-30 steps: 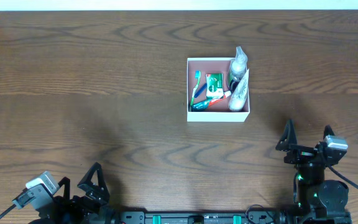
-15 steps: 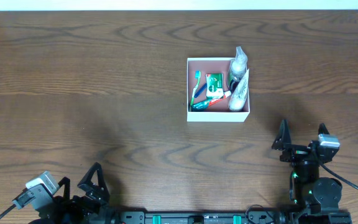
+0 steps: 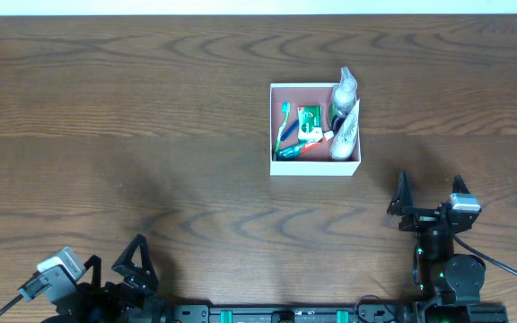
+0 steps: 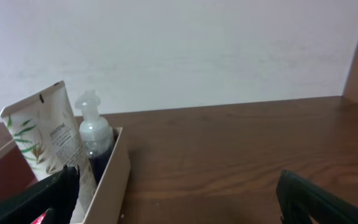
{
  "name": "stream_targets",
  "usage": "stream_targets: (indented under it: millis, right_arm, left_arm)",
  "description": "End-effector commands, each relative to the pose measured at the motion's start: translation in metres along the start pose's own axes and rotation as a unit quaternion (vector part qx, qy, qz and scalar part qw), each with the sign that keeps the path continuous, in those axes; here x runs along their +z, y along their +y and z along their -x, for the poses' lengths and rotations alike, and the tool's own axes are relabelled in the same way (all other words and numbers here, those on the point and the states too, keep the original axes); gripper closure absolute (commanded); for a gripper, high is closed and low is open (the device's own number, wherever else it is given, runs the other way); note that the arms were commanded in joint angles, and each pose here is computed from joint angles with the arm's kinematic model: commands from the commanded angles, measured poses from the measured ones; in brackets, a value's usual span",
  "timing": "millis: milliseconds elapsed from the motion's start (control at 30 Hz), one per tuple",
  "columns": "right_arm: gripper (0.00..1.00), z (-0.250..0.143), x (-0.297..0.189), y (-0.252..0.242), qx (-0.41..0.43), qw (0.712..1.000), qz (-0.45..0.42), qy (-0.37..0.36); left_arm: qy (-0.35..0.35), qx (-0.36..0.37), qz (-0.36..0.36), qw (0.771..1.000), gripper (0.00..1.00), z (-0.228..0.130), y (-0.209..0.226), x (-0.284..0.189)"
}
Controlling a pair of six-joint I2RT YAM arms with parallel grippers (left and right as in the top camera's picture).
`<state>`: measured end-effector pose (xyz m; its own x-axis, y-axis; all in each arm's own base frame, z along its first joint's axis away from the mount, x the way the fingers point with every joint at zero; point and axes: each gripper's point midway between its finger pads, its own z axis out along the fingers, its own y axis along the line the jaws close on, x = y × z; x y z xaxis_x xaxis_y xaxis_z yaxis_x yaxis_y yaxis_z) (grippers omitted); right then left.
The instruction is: Pack container
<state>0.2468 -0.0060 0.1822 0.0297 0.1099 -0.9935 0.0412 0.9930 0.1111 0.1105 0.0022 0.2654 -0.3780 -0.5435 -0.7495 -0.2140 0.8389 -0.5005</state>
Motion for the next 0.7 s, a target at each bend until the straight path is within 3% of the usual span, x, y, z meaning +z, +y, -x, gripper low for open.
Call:
stream_targets:
  millis: [0,367,667]
  right_arm:
    - [0.01,0.000,0.000,0.005,-0.018,1.000,0.013,-0.003]
    - [0.01,-0.025,-0.001,0.002,-0.037,0.998,0.009,0.048]
    - [0.01,-0.025,-0.001,0.001,-0.046,0.998,0.008,0.048]
  left_arm:
    - [-0.004,-0.003,0.002,1.000,0.02,0.001,0.001,-0.001]
    - [-0.004,-0.003,0.002,1.000,0.02,0.001,0.001,-0.001]
    - [-0.004,-0.003,0.002,1.000,0.02,0.001,0.001,-0.001]
